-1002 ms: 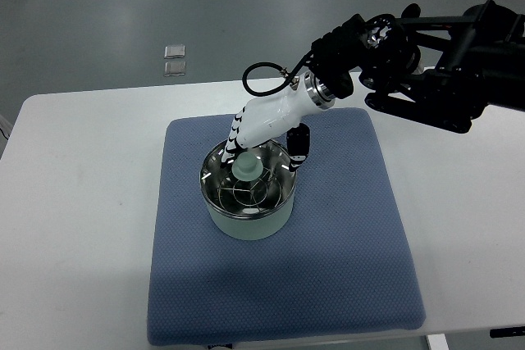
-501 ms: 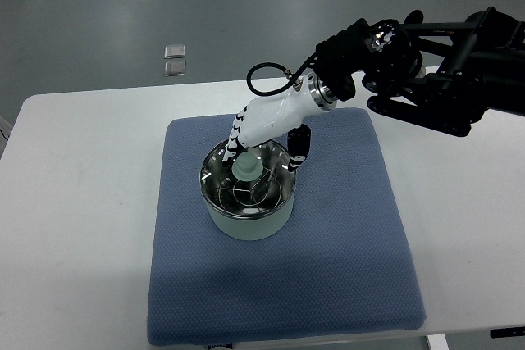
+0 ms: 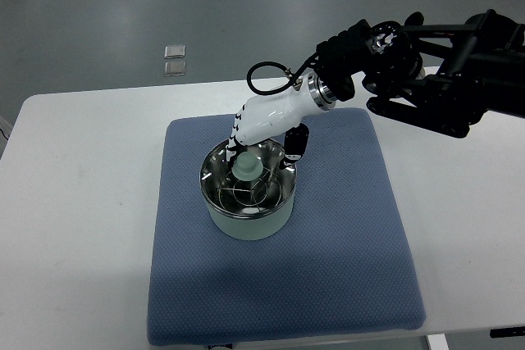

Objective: Open lid and place right of pot
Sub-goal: 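Lower the right hand onto the green lid knob, then close the right hand fingers around the lid knob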

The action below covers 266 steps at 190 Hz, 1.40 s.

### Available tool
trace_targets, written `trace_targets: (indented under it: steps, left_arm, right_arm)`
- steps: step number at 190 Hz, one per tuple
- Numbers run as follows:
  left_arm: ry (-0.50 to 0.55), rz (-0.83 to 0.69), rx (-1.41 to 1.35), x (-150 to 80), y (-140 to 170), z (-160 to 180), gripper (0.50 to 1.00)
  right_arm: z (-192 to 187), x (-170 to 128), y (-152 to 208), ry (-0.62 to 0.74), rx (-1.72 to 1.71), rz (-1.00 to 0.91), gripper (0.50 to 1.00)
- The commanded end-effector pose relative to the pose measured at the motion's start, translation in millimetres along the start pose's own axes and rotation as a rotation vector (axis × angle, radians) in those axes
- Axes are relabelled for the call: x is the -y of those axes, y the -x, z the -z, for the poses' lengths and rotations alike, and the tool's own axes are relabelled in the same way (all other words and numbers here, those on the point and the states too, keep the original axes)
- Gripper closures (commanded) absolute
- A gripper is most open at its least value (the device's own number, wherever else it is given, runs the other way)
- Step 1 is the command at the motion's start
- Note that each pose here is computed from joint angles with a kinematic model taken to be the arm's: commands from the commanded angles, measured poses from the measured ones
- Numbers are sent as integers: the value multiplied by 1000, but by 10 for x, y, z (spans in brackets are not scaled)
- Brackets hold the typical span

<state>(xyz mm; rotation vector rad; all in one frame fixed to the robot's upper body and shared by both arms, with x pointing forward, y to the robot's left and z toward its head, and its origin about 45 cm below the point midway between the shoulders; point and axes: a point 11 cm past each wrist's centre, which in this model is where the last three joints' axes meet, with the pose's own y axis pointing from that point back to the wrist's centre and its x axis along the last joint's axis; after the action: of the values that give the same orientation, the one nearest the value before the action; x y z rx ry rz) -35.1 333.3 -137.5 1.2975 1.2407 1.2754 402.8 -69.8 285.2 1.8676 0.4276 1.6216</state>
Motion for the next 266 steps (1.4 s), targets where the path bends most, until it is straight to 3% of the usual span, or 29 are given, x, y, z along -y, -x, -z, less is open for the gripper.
trace_targets:
  steps: [1, 226, 241, 250, 251, 266]
  left_arm:
    - [1, 0, 0, 0, 0, -1, 500]
    - [1, 0, 0, 0, 0, -1, 500]
    - [1, 0, 0, 0, 0, -1, 500]
    - [1, 0, 0, 0, 0, -1, 500]
    - [1, 0, 0, 0, 0, -1, 500]
    - [-1, 0, 0, 0, 0, 0, 500]
  right_arm:
    - [-4, 1, 2, 1, 1, -2, 681]
    - [-30, 27, 47, 3, 23, -41, 701]
    - [-25, 32, 45, 2, 23, -41, 744]
    - [-25, 32, 45, 2, 23, -41, 744]
    - [-26, 31, 39, 2, 22, -44, 764]
    - [-29, 31, 41, 3, 20, -49, 765]
